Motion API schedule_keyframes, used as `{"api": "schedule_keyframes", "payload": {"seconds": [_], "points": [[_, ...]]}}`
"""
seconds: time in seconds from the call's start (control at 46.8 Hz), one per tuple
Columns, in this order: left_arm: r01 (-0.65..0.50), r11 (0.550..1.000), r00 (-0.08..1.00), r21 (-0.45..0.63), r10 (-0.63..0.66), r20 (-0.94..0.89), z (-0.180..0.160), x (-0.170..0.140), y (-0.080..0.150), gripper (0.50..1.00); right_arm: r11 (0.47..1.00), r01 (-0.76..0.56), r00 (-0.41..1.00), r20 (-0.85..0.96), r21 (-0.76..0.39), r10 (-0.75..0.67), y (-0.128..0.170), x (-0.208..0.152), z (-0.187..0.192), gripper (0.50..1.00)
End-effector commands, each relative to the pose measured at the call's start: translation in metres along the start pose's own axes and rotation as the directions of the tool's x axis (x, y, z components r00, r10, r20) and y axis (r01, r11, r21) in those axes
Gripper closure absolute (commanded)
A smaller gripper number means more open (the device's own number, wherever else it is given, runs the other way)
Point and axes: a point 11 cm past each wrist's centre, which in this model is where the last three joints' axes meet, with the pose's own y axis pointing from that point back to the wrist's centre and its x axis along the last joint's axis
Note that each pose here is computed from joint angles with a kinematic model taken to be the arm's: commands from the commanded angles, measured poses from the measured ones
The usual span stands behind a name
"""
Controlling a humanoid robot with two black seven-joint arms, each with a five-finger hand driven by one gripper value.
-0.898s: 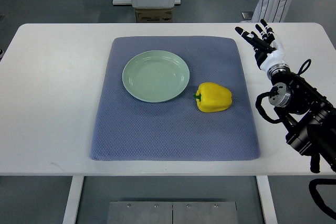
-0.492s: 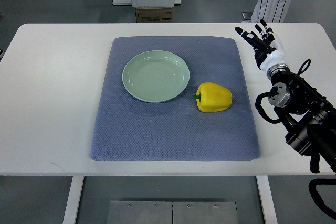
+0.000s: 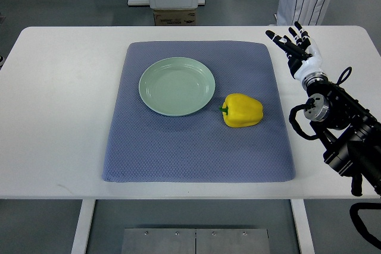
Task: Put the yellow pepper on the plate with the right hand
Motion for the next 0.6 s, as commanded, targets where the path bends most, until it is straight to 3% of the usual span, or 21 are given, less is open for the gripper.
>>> {"api": "schedule_keyframes", "payload": {"seconds": [0.0,0.577], "points": [[-0.001,1.000,1.000,-0.001,0.001,0.002,0.0001,0.0003,0.0000,0.500,1.000,-0.001,1.000,-0.001,0.000,0.001,0.0001,0.0005,0.0000,0.500],[-0.001,1.000,1.000,-0.001,0.001,0.000,0.0000,0.0003,0.0000,0.500,1.000,0.001,1.000,0.002,-0.001,-0.001,0.0001,-0.0003,0.0005,0.500]]}}
